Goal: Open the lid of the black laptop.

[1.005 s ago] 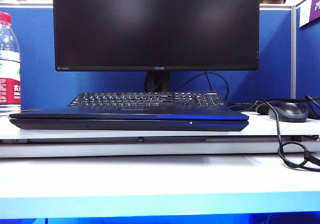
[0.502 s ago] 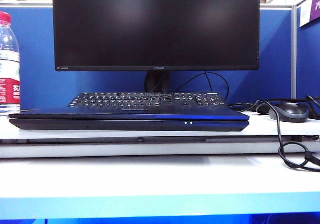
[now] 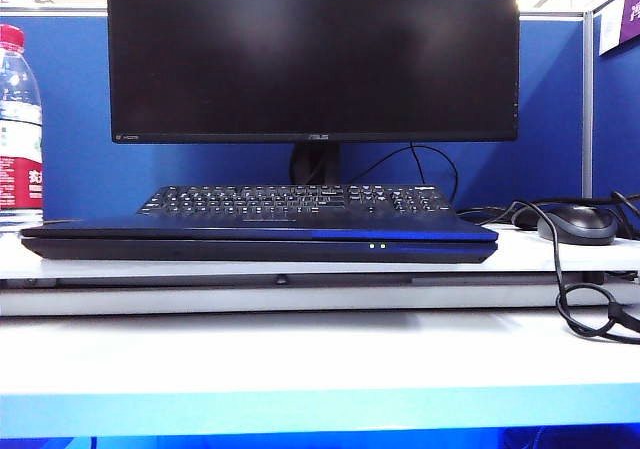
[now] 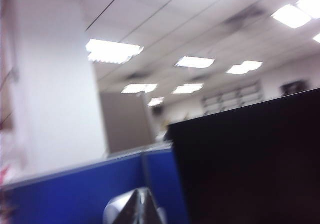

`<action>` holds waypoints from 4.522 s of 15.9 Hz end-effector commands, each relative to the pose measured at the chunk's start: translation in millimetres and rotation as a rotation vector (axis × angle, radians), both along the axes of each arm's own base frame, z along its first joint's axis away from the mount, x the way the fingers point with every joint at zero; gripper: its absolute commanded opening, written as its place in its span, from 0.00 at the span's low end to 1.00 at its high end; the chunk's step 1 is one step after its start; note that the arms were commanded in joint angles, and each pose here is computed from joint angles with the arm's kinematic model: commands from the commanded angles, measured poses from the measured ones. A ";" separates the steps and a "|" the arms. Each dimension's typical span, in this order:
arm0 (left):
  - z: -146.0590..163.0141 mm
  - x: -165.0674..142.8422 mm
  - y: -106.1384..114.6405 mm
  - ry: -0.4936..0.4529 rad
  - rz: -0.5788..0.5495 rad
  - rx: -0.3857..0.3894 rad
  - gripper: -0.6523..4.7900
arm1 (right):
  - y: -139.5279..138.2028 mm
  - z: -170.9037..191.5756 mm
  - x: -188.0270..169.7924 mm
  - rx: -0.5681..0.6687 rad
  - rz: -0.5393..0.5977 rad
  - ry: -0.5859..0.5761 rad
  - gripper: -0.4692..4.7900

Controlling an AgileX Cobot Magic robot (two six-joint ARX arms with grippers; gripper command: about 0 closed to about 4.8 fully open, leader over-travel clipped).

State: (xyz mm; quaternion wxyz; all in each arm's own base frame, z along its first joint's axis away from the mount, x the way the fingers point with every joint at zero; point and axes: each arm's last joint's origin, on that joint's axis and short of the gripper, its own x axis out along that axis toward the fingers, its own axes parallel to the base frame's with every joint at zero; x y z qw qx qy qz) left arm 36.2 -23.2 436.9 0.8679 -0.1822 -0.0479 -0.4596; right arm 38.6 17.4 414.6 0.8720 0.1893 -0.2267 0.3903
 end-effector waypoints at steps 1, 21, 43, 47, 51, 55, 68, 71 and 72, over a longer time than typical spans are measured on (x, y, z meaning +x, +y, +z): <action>-10.3 27.3 -1.0 0.110 0.006 0.069 0.17 | 3.5 -1.6 26.0 -0.093 0.098 0.165 0.11; -227.4 90.3 -44.0 0.649 0.338 0.402 0.16 | 118.1 -205.5 101.1 -0.530 0.024 0.644 0.11; -268.6 141.9 -72.0 0.692 0.434 0.489 0.16 | 118.8 -248.3 139.1 -0.618 -0.119 0.766 0.11; -267.9 142.3 -72.2 0.686 0.434 0.484 0.16 | 119.5 -252.5 139.6 -0.634 -0.117 0.784 0.11; -268.1 142.4 -71.9 0.683 0.442 0.488 0.16 | 120.8 -253.3 141.6 -0.624 -0.121 0.774 0.11; -267.2 143.4 -71.1 0.658 0.480 0.501 0.16 | 121.1 -253.8 142.4 -0.621 -0.128 0.771 0.11; -262.2 145.4 -74.6 0.526 0.389 0.553 0.16 | 121.2 -253.1 142.7 -0.616 -0.128 0.765 0.11; -267.2 147.6 -75.7 0.545 0.387 0.566 0.16 | 121.3 -252.5 142.9 -0.611 -0.128 0.760 0.11; -270.4 148.5 -76.2 0.561 0.387 0.573 0.16 | 121.4 -252.2 143.1 -0.609 -0.129 0.758 0.11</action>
